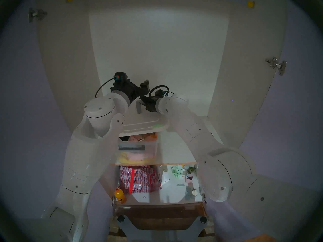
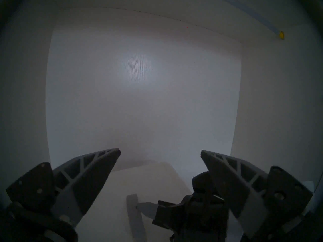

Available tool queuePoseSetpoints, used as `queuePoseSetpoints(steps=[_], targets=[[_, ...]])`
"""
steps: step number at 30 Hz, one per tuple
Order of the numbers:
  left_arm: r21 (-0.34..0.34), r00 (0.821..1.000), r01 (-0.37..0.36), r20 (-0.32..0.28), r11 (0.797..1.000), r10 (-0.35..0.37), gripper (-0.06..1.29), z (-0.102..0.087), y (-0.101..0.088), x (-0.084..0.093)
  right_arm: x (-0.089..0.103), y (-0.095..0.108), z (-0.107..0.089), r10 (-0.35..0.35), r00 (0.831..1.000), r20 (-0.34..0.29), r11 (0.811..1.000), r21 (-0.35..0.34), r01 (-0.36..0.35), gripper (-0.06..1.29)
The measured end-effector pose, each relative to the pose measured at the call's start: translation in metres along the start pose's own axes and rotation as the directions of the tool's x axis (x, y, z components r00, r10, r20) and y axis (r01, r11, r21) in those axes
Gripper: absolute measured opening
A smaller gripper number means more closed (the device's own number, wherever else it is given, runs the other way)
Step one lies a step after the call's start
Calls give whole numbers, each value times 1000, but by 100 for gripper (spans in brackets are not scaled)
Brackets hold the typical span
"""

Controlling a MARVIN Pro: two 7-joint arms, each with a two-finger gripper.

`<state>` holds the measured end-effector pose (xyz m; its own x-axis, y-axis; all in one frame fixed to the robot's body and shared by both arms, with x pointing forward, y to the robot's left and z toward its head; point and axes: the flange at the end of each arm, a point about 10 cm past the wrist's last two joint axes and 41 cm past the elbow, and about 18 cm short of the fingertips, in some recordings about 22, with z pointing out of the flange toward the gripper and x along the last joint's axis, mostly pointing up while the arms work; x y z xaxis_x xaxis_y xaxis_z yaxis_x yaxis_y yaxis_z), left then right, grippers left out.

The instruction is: Take socks out of the storage bin, place them on top of the cabinet, and put the lid back on the bin

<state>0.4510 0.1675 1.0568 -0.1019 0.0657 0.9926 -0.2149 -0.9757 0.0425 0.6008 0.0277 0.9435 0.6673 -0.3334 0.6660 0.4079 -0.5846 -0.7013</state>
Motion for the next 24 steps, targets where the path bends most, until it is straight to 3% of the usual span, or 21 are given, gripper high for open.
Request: queuePoseSetpoints(steps=[4,12,19,24], targets=[[0,1000,0,0,1000,0,124,0,0,0,-13,13,8,25,999,44,999,-28,-24,-2],[0,1000,0,0,1000,0,124,0,0,0,-15,24,15,49,999,19,995,-82,-48,-2],[0,1000,0,0,1000,0,124,0,0,0,-2,15,20,29,994,-106,993,-107,-41,-2],[0,1000,0,0,1000,0,124,0,0,0,3,7,24,22,987,-159,990,-131,-43,-2]])
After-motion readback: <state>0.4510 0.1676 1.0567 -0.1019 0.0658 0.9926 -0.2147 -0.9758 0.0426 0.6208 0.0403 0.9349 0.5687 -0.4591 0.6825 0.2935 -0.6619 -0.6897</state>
